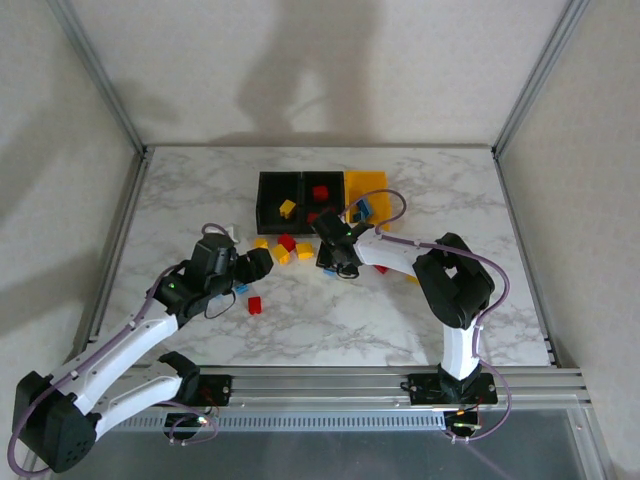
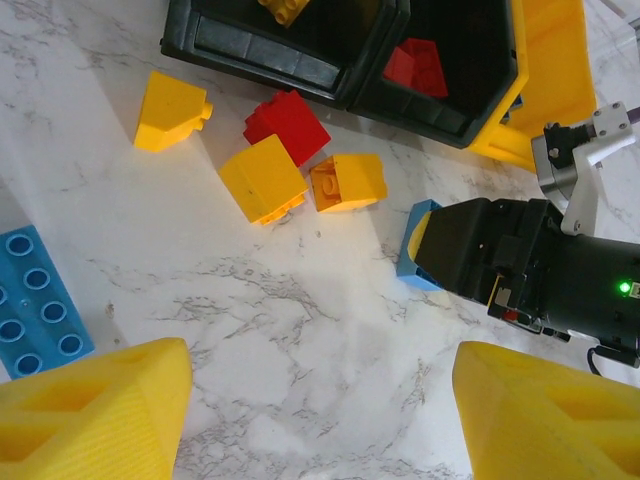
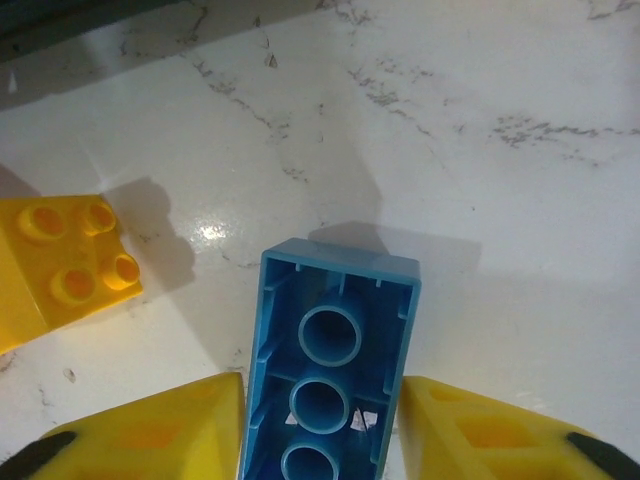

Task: Sort the legos into containers by color
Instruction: Pick up the lego from the center of the table, then place the lego in the container.

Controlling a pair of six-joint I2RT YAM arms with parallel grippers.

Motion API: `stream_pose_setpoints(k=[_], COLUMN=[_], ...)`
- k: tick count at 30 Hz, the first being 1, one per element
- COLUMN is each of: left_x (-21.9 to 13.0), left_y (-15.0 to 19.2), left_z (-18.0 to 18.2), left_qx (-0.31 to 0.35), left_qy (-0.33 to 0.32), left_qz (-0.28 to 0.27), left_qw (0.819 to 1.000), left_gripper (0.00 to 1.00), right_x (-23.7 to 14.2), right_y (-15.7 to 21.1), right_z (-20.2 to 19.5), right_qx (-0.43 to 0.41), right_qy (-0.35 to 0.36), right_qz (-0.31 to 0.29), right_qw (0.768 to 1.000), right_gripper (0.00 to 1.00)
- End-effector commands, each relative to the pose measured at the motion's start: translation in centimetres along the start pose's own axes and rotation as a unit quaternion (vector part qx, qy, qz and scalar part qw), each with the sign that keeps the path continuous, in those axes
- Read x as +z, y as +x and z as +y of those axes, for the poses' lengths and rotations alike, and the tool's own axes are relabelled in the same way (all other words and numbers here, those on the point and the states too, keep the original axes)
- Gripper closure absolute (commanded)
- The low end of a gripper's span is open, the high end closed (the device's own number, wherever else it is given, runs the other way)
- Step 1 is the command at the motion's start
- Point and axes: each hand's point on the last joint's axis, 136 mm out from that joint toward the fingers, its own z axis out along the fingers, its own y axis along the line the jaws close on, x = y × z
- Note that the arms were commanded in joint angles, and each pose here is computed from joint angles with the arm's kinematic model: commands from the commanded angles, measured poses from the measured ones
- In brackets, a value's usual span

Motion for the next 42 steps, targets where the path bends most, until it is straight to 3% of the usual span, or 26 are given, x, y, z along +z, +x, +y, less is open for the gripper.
stream_pose_setpoints(k=[1,2,4,8,16,23,32,42], left_x=[0.2,0.2,0.1,0.0,0.9,2.1,3.0,3.9], left_y=[0.1,0.1,0.1,0.1,0.2,0.3,0.7,0.5], left_z=[-0.2,-0.2,-0.3,-0.5,-2.2,-5.1,-8.0,-9.7], left_qx=[-0.007,-0.006,-0.008,-0.01,-0.013,0.003,0.005,0.01], left_qy=[0.004,0.004,0.005,0.01,0.039,0.057,0.085,0.09], left_qz=[-0.001,-0.001,-0.002,-0.002,0.003,0.014,0.028,0.028], left_qw=[1.0,1.0,1.0,1.0,0.999,0.998,0.996,0.995], left_gripper=[0.31,0.31,0.31,0.31,0.31,0.31,0.32,0.32], right_x=[1.0,1.0,0.9,-0.7,-6.4,-9.0,-7.5,-3.6], right_y=[1.0,1.1,0.9,0.0,-3.3,-9.4,-17.0,-19.8], right_z=[-1.2,-1.2,-1.1,-1.2,-1.7,-3.9,-4.6,-4.5], right_qx=[-0.013,-0.014,-0.014,-0.021,-0.051,-0.053,-0.065,-0.079], right_qy=[0.018,0.017,0.015,0.017,0.022,0.027,0.019,0.022], right_qz=[0.021,0.024,0.019,-0.003,-0.065,-0.109,-0.122,-0.098], right_qw=[1.0,0.999,1.0,1.0,0.996,0.992,0.99,0.992], right_gripper=[0.54,0.55,0.68,0.72,0.72,0.71,0.69,0.66])
